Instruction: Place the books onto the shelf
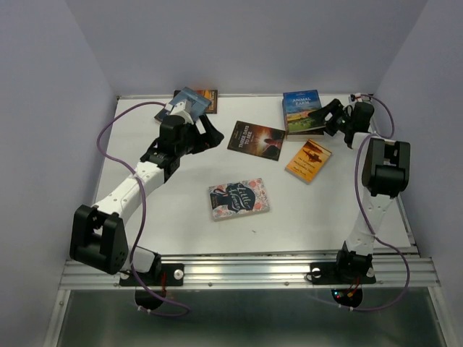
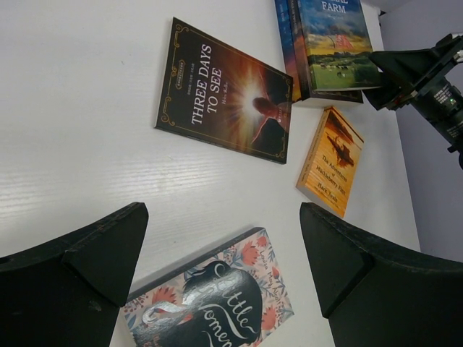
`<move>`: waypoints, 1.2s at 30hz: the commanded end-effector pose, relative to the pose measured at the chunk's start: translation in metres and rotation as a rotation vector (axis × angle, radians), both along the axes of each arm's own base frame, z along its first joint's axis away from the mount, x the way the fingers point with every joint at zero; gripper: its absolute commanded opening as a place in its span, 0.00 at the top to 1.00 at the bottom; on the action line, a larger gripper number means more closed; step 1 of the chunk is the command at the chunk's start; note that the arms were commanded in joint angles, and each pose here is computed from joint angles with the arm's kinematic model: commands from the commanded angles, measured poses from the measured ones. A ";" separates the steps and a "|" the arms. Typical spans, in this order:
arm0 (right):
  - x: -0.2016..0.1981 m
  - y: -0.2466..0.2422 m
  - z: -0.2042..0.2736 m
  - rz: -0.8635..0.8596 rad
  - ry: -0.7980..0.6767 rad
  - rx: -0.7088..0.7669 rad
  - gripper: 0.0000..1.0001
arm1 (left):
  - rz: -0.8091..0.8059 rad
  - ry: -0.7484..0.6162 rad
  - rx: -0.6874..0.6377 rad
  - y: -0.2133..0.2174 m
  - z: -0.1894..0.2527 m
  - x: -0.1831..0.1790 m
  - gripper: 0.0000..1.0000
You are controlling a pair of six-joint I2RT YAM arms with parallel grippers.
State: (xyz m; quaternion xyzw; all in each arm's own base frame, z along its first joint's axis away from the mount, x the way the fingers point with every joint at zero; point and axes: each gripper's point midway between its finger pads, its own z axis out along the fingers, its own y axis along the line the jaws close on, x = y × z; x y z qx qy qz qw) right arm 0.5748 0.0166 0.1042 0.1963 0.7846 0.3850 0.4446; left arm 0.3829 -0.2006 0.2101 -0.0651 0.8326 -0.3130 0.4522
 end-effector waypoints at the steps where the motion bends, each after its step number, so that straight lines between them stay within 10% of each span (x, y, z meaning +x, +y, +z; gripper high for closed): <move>1: -0.008 -0.015 0.000 -0.036 0.035 -0.086 0.15 | -0.002 -0.062 -0.012 0.000 0.022 -0.002 0.01; 25: -0.066 -0.028 0.014 -0.026 0.092 -0.358 0.00 | -0.046 -0.009 -0.027 -0.010 0.007 -0.001 0.01; 36: -0.172 0.052 0.028 0.049 0.217 -0.260 0.00 | -0.050 0.157 0.050 0.001 -0.064 -0.030 0.01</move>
